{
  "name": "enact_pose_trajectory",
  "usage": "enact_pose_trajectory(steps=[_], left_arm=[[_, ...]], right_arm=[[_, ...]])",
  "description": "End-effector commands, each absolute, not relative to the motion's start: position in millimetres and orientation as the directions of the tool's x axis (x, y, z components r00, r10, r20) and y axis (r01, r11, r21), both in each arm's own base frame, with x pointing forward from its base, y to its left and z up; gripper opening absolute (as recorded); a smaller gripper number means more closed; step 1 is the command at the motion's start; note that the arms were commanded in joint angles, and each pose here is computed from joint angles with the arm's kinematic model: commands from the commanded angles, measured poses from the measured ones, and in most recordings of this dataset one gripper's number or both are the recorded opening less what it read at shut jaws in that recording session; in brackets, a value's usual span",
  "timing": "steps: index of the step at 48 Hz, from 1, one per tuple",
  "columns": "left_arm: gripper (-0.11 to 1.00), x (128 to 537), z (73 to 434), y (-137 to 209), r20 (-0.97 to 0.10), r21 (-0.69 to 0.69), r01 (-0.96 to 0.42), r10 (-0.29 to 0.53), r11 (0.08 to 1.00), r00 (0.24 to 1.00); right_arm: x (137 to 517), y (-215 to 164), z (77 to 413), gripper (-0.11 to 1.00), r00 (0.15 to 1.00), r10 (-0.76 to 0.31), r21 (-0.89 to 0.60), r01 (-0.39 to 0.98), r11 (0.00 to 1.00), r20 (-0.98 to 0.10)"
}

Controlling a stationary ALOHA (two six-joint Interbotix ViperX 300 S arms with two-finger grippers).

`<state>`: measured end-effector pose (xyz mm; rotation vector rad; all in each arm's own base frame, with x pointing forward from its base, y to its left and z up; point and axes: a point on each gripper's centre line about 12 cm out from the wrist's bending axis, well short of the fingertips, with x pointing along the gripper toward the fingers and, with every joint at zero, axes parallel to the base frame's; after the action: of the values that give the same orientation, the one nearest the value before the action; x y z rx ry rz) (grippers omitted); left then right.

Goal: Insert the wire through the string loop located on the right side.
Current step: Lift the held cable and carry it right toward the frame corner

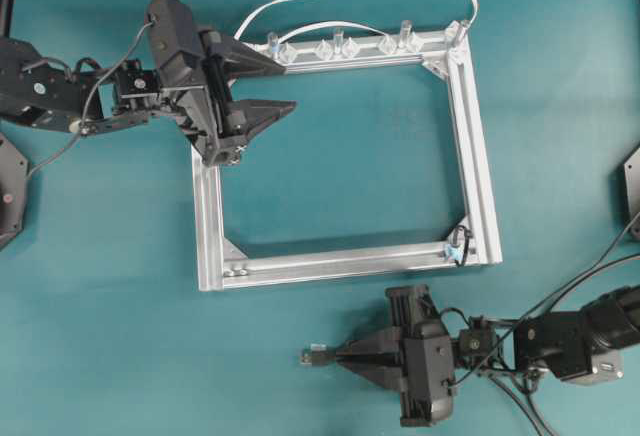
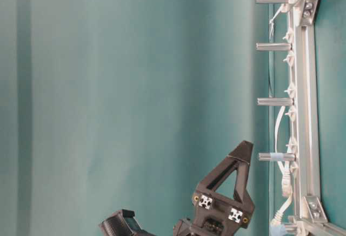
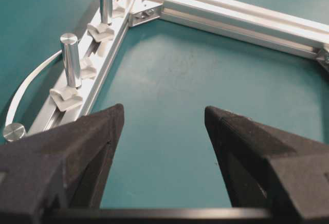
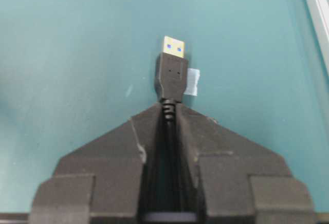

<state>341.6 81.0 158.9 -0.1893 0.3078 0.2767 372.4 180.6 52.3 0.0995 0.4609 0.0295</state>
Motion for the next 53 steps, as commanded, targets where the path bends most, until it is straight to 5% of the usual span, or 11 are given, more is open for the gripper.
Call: enact_pose_trajectory(steps=[1, 53], left_arm=[[0.73, 344, 166, 80, -0.300, -0.151, -0.291, 0.236, 0.945, 0.924], [0.73, 345, 168, 80, -0.301, -0.150, -0.290, 0.236, 0.945, 0.924]], right_arm=[[375, 181, 55, 0.12, 0.893, 0.055, 0.108, -0.007, 0.994, -0.448], [365, 161, 127, 0.12, 0.897, 0.111, 0.054, -0.097, 0.994, -0.429]])
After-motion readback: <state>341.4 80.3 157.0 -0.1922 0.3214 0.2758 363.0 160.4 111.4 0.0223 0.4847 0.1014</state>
